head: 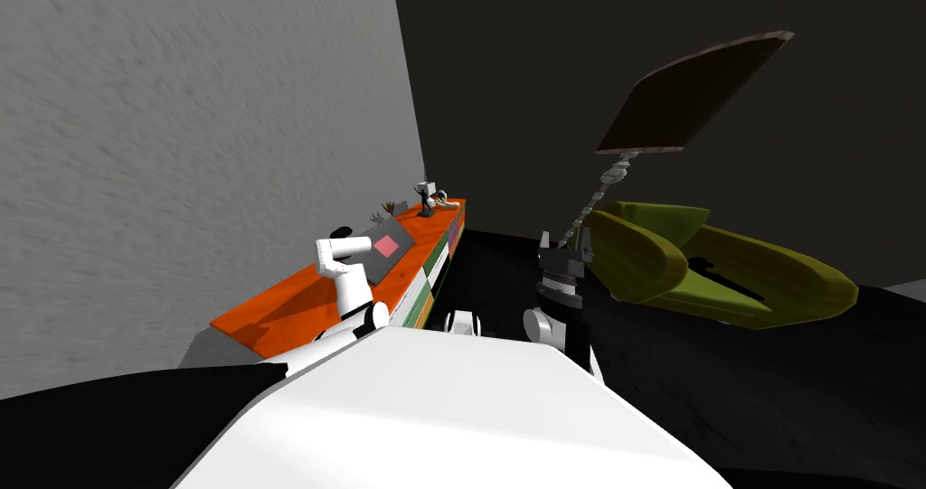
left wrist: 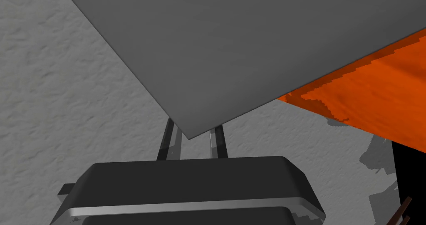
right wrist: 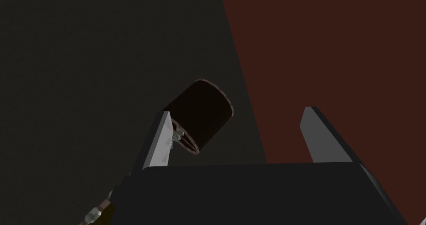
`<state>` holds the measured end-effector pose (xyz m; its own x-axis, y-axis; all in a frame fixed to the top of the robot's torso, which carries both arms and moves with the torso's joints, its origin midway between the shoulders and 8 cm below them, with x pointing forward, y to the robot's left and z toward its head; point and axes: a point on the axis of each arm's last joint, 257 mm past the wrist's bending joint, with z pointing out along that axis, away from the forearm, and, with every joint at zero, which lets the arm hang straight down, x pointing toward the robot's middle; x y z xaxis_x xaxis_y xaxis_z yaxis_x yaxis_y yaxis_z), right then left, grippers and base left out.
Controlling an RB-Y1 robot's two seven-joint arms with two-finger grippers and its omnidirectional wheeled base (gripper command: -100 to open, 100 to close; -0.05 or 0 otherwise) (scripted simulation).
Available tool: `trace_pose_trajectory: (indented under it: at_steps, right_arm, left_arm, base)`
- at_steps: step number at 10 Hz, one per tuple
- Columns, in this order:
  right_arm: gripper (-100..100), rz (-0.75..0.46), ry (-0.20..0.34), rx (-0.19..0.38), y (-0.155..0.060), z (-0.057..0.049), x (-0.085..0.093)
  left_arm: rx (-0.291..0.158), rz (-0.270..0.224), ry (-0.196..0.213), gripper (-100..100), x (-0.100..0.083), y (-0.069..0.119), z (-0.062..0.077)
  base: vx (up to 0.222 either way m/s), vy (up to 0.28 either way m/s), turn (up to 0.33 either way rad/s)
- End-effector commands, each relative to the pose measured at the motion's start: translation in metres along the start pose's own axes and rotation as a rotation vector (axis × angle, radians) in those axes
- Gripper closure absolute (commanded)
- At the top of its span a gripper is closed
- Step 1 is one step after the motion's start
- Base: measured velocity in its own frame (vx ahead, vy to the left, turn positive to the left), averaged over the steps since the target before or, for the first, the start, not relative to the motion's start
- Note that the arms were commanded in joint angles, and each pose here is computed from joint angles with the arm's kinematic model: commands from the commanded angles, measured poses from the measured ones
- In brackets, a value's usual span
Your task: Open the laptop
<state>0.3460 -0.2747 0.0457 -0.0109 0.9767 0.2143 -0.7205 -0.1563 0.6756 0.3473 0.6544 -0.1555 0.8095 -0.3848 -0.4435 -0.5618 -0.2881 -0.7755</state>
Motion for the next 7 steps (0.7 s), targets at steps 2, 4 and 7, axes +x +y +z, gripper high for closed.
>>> trace_pose_trajectory:
  at_steps: [2, 4, 7]
  right_arm:
    - [0, 0.000, 0.000, 0.000, 0.000, 0.000, 0.000]
    - [0, 0.000, 0.000, 0.000, 0.000, 0.000, 0.000]
    - [0, 0.000, 0.000, 0.000, 0.000, 0.000, 0.000]
  left_arm:
    - [-0.105, 0.002, 0.052, 100, 0.020, 0.025, -0.007]
    - [-0.147, 0.002, 0.071, 100, 0.027, 0.034, -0.010]
    - [-0.217, 0.003, 0.112, 100, 0.040, 0.047, -0.018]
  base:
    - [0.006, 0.105, -0.013]
    - [0.006, 0.075, 0.002]
    - [-0.014, 0.050, -0.053]
